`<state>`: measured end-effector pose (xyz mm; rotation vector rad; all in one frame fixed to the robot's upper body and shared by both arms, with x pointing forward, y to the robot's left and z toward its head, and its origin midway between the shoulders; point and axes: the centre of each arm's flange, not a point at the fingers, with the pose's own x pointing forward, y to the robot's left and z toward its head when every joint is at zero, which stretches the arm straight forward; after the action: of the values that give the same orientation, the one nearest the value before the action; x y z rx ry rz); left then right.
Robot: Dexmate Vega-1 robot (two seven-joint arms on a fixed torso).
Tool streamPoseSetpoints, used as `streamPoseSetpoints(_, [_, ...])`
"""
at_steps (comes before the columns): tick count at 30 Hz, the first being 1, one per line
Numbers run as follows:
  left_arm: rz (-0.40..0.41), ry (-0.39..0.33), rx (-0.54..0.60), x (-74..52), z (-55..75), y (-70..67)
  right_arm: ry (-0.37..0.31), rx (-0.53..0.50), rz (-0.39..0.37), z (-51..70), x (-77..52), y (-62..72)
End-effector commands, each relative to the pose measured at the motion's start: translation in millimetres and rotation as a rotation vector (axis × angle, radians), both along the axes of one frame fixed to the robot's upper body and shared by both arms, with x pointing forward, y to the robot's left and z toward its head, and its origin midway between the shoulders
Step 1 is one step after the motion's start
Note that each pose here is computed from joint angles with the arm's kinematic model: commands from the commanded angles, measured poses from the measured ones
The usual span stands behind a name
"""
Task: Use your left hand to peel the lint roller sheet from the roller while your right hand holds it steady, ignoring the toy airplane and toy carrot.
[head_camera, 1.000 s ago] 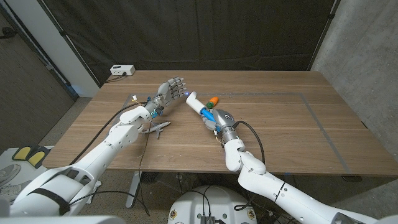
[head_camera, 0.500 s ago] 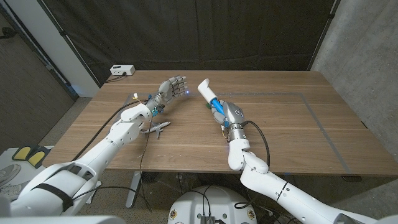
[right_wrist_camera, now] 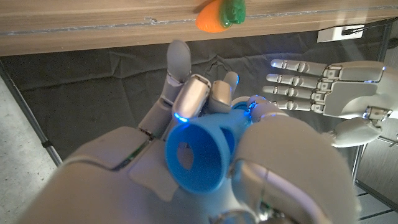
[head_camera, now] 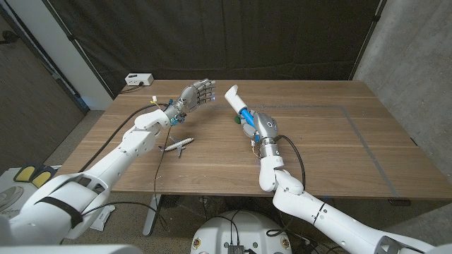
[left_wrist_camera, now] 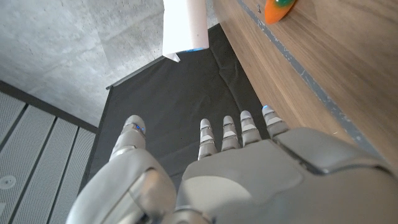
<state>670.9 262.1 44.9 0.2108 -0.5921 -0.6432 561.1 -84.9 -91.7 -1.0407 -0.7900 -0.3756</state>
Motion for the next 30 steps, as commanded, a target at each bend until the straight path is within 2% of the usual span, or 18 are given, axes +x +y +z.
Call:
streamPoseSetpoints(1, [-0.033, -0.059, 0.204, -9.3, 35.1, -9.3, -0.042, -0.041, -0.004, -2.3, 0.7, 0.0])
streamPoseSetpoints(11, [-0.056, -0.107, 0.353, -19.8, 56.7, -22.0, -0.068, -0.044, 0.002, -6.1, -1.1, 0.1])
streamPoseSetpoints(23, [-0.011, -0.134, 0.416, -30.4, 65.0, -34.2, -0.106, -0.051, 0.023, -5.3, -6.7, -1.8])
streamPoseSetpoints(30, [-0.011, -0.134, 0.447, -31.9, 68.9, -42.7, -0.118, -0.065, 0.036, -5.7, -11.1, -1.8])
